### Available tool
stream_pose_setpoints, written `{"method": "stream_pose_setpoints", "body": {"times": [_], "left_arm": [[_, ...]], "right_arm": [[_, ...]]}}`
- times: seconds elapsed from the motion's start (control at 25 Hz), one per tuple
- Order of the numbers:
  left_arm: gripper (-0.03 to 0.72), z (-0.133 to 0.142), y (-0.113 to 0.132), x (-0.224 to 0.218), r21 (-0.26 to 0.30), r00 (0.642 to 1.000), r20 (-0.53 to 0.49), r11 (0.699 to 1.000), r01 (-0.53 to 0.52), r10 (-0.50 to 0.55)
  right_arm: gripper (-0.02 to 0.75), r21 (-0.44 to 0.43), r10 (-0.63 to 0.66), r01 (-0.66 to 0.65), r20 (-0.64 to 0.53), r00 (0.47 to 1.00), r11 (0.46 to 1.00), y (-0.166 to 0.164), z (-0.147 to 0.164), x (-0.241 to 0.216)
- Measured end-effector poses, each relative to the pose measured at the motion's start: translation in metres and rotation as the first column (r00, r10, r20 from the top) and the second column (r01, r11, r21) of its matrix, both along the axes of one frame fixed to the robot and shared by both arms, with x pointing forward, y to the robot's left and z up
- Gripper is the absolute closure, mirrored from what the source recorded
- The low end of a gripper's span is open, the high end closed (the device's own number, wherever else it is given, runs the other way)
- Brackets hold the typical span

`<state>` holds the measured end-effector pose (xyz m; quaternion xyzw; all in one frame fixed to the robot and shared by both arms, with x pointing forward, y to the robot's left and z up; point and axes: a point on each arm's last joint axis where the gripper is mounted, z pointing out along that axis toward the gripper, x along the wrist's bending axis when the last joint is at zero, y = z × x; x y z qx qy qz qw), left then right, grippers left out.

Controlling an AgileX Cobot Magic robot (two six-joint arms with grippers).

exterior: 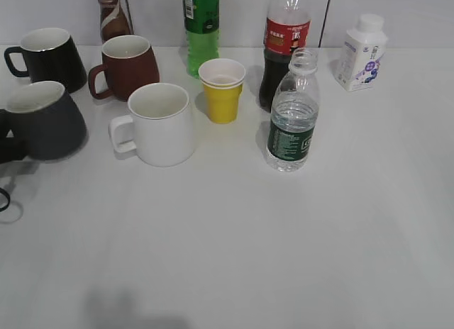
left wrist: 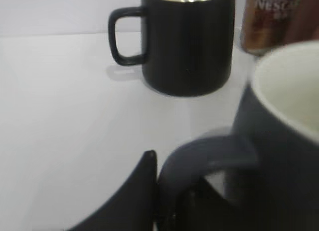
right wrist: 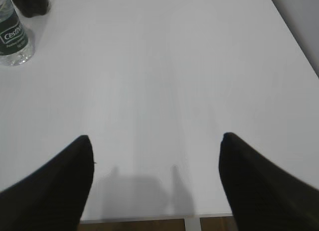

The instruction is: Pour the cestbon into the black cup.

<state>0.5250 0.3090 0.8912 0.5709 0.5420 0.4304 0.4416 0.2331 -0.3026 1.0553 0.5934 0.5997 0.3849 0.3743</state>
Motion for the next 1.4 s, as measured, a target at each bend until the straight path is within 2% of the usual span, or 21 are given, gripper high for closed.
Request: {"method": "stream_pose_setpoints", "body": {"times": [0.08,0.2,0.32,0.4,0.48,0.6,0.76,0.92,1.12,1.24,1.4], "left_arm": [[0.643,-0.001,0.000,0.000,0.003,1.000,-0.004,1.000,0.008,-0.008],[0.647,0.001,-0.001,0.000,0.012,1.000,-0.002,1.000,0.015,-0.015],[0.647,0.009,-0.001,-0.001,0.016,1.000,0.006,1.000,0.017,-0.017],[0.648,0.019,-0.001,-0.002,0.020,0.999,0.034,1.000,0.018,-0.019],[0.648,0.029,-0.001,-0.003,0.023,0.997,0.068,1.000,0.017,-0.019],[0.648,0.042,-0.001,-0.010,0.025,0.994,0.107,1.000,0.014,-0.017],[0.649,0.055,-0.002,-0.020,0.029,0.991,0.134,0.999,0.015,-0.018],[0.648,0.063,-0.002,-0.025,0.026,0.988,0.153,1.000,0.014,-0.017],[0.649,0.072,-0.003,-0.027,0.025,0.984,0.179,0.999,0.019,-0.023],[0.649,0.075,-0.005,-0.028,0.035,0.982,0.184,0.999,0.036,-0.042],[0.649,0.082,-0.006,-0.031,0.044,0.978,0.202,0.998,0.045,-0.053]], "right_arm": [[0.159,-0.001,0.012,-0.012,-0.001,1.000,1.000,0.001,0.000,0.000],[0.196,-0.034,0.067,-0.067,0.006,0.998,0.997,0.005,0.008,0.009],[0.215,-0.089,0.138,-0.127,0.134,0.981,0.988,0.011,0.030,0.035],[0.217,-0.085,0.166,-0.149,0.261,0.951,0.985,0.015,0.047,0.058],[0.218,-0.031,0.156,-0.155,0.343,0.926,0.987,0.019,0.058,0.083],[0.220,0.010,0.104,-0.118,0.397,0.912,0.993,0.017,0.063,0.116],[0.222,0.041,0.047,-0.066,0.358,0.933,0.997,0.015,0.047,0.144],[0.222,0.083,0.026,-0.061,0.366,0.930,0.995,0.020,0.019,0.147],[0.222,0.123,0.120,-0.171,0.344,0.931,0.977,0.039,-0.022,0.140],[0.222,0.085,0.192,-0.233,0.340,0.921,0.969,0.050,-0.030,0.143],[0.149,0.075,0.218,-0.243,0.247,0.944,0.967,0.060,-0.047,0.158]]}}
